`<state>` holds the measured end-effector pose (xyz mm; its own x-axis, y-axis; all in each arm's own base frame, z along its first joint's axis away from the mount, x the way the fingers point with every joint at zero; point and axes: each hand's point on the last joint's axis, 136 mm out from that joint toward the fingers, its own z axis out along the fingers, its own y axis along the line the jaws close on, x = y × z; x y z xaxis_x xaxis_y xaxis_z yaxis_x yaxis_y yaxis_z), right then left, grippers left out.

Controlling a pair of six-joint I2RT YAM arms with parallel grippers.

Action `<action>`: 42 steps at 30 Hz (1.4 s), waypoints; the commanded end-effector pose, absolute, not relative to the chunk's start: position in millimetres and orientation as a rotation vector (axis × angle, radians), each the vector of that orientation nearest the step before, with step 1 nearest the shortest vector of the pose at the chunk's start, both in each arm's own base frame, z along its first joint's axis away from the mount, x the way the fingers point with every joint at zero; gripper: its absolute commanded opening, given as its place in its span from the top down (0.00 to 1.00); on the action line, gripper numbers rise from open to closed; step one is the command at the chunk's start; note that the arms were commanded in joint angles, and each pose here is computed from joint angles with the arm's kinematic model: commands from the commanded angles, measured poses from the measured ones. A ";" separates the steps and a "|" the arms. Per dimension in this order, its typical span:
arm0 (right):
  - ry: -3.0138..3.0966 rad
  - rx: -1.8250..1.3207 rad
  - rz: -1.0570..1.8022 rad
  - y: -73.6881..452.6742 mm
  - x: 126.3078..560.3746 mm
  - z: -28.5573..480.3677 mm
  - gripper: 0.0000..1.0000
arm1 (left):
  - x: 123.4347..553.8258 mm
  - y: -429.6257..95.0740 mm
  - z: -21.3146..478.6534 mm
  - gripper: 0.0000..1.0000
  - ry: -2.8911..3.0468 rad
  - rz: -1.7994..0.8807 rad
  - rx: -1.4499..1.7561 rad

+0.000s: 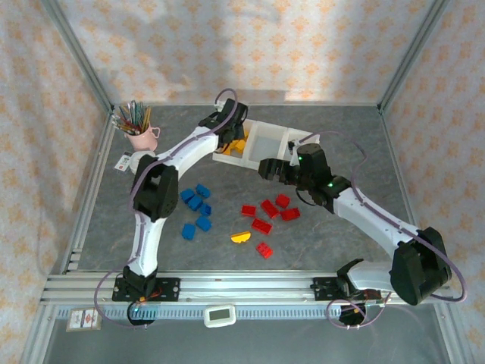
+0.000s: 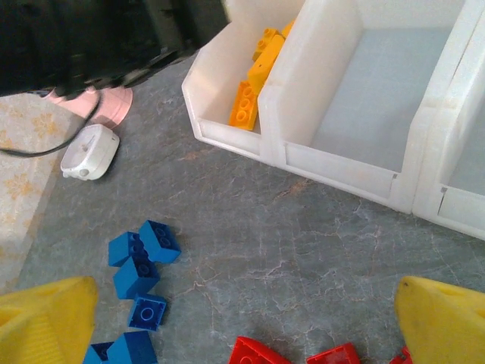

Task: Sort the legos into containers by color
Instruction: Pick up the lego from the middle-left of the table.

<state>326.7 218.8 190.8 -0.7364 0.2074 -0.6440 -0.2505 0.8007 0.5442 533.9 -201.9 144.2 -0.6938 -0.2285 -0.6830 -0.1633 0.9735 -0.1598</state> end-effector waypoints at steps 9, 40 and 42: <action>2.338 -0.183 0.802 234.5 301.4 178.2 0.00 | 409.5 -217.8 165.9 0.48 2.386 -0.197 -0.116; 2.528 -0.270 0.932 234.4 208.0 106.2 0.00 | 191.7 -245.9 87.6 0.28 2.634 -0.553 0.072; 2.523 -0.259 0.924 232.9 208.8 105.6 0.00 | 192.8 -248.4 89.6 0.25 2.595 -0.530 0.126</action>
<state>208.0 235.0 104.1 -0.8937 -0.0454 -0.4463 -0.3228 0.7560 0.5694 189.9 -239.8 84.6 -0.9024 -0.0250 -0.4303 0.1353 0.9314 -0.3379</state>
